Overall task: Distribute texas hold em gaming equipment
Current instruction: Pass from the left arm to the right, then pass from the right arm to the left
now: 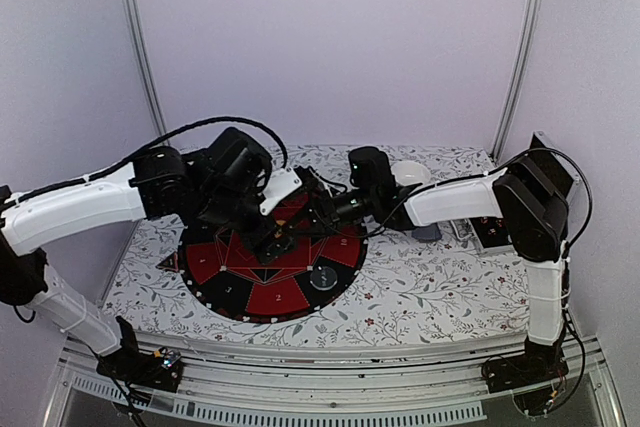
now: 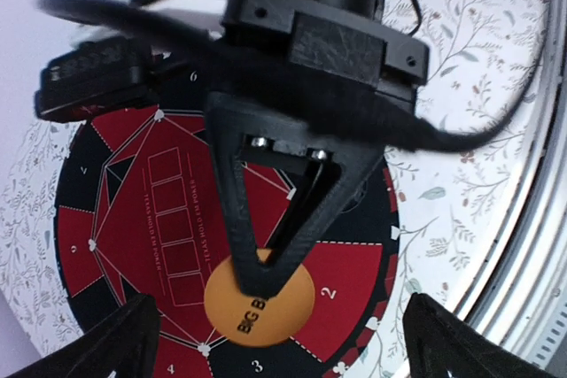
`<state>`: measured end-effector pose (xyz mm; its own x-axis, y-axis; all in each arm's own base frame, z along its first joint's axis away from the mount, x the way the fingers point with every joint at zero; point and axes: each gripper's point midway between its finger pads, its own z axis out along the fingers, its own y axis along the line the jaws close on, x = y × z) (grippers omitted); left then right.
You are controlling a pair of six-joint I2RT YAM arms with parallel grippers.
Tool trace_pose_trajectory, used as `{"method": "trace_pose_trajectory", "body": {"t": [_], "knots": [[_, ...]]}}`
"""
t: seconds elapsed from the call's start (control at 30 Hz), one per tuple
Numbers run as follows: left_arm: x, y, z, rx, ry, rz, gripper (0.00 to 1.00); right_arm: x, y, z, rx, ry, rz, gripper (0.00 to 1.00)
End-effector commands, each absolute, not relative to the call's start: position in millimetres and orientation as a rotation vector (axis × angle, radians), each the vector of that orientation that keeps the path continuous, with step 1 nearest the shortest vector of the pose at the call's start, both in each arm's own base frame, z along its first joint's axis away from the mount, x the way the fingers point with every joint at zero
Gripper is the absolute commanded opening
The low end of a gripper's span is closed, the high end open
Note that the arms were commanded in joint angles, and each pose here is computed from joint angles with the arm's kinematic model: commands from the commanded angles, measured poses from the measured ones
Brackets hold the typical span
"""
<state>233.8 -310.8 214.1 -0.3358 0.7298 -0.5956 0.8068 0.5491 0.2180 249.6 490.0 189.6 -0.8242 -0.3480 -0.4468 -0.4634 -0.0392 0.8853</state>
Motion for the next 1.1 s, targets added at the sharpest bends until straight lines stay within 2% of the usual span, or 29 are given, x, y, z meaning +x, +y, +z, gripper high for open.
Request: {"method": "trace_pose_trajectory", "body": {"t": [0.0,0.13,0.2,0.3,0.47,0.8,0.87,1.03,1.07], "knots": [[231.1,-309.1,269.8,1.065,2.022,-0.530,0.98,245.1,472.1,231.4,-1.019,1.946,1.902,0.02],[229.1,-293.4,286.0,0.959,1.961,-0.808,0.97,237.0,459.4,245.4,-1.091,1.872,1.841,0.02],[224.3,-294.4,280.7,0.962,1.963,-0.869,0.90,233.2,456.1,250.0,-1.121,1.849,1.821,0.03],[221.3,-298.7,268.0,0.989,1.990,-0.902,0.75,230.4,451.9,260.1,-1.152,1.800,1.791,0.02],[216.2,-305.2,271.0,1.007,1.927,-0.964,0.65,225.8,449.5,270.1,-1.182,1.752,1.778,0.03],[220.6,-314.5,258.3,0.982,1.926,-1.018,0.31,217.1,451.6,274.2,-1.232,1.710,1.791,0.03],[220.9,-315.8,256.8,0.983,1.927,-1.024,0.26,214.4,452.2,274.9,-1.245,1.701,1.796,0.04],[219.4,-321.7,253.4,0.990,1.929,-1.066,0.25,213.0,452.1,277.8,-1.255,1.682,1.792,0.06],[219.1,-322.9,253.0,0.992,1.929,-1.074,0.22,212.3,452.4,277.9,-1.258,1.681,1.794,0.06]]}}
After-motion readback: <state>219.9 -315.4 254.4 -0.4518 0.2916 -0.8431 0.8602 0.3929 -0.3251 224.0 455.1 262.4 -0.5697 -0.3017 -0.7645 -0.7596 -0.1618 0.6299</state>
